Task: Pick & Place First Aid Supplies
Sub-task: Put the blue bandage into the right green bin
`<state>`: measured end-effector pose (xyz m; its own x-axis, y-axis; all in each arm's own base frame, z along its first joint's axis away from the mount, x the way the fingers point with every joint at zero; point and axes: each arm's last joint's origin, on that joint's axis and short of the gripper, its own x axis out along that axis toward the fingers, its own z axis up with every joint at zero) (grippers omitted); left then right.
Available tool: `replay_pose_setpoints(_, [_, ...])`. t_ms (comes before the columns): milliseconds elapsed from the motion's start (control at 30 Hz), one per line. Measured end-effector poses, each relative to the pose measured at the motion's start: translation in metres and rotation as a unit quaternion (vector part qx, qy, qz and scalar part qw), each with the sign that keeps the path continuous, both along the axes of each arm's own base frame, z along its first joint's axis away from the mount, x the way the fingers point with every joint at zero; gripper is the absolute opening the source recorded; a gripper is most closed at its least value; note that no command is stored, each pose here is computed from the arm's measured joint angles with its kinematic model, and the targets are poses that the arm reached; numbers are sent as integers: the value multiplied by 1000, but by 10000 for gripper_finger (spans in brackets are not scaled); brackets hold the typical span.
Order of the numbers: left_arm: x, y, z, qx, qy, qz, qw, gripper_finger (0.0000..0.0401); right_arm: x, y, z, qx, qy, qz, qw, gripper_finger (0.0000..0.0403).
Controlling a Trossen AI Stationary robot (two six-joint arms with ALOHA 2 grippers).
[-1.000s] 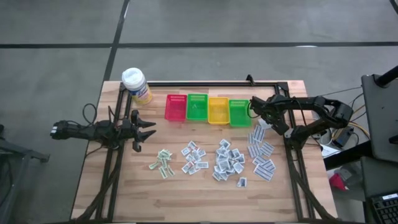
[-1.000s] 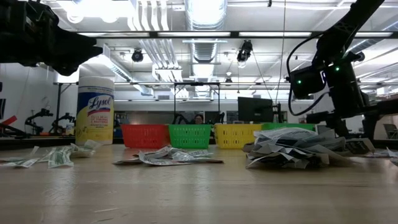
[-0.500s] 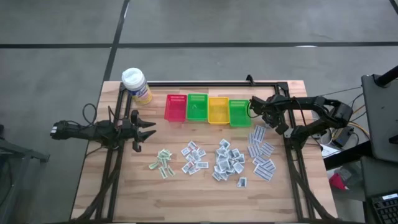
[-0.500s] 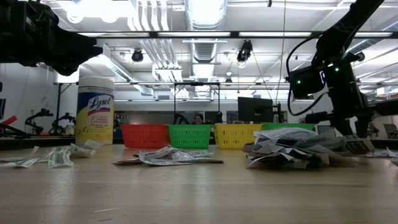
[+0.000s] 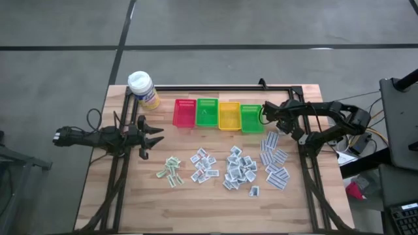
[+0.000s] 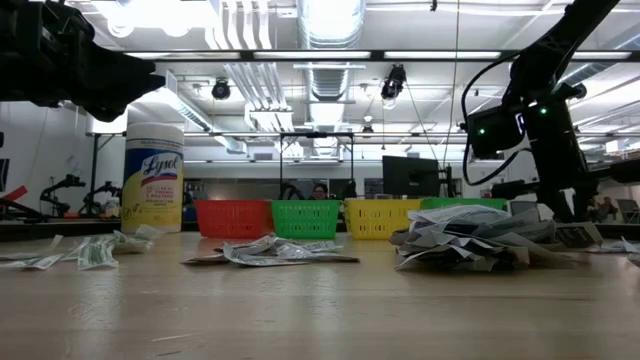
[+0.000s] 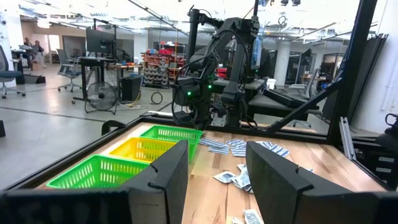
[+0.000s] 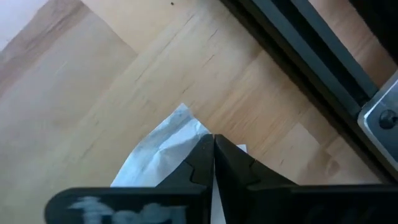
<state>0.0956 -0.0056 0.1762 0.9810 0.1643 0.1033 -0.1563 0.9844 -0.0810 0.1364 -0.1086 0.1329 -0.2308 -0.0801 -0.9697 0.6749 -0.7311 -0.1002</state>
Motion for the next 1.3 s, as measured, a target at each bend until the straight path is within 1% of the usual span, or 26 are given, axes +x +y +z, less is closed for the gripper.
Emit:
replay_pose_setpoints(333, [0,0,0,11,2,1,1000,158,-6,3,29,-76,-65,10,995,8])
replay_pose_setpoints(433, [0,0,0,11,2,1,1000,158,-6,5,40,-111,-102,23,988,8])
replay_pose_setpoints(533, [0,0,0,11,2,1,1000,158,-3,4,52,-152,-154,44,975,8])
replay_pose_setpoints(667, [0,0,0,11,2,1,1000,158,3,0,68,-215,-223,82,947,8])
replay_pose_setpoints(767, [0,0,0,11,2,1,1000,158,8,-3,80,-263,-269,104,921,8])
replay_pose_setpoints(900, [0,0,0,11,2,1,1000,158,15,-8,92,-314,-312,127,888,8])
replay_pose_setpoints(1133, [0,0,0,10,2,1,1000,158,27,-14,109,-371,-377,182,829,8])
replay_pose_setpoints(1300, [0,0,0,10,2,1,1000,158,32,-16,121,-410,-405,225,786,8])
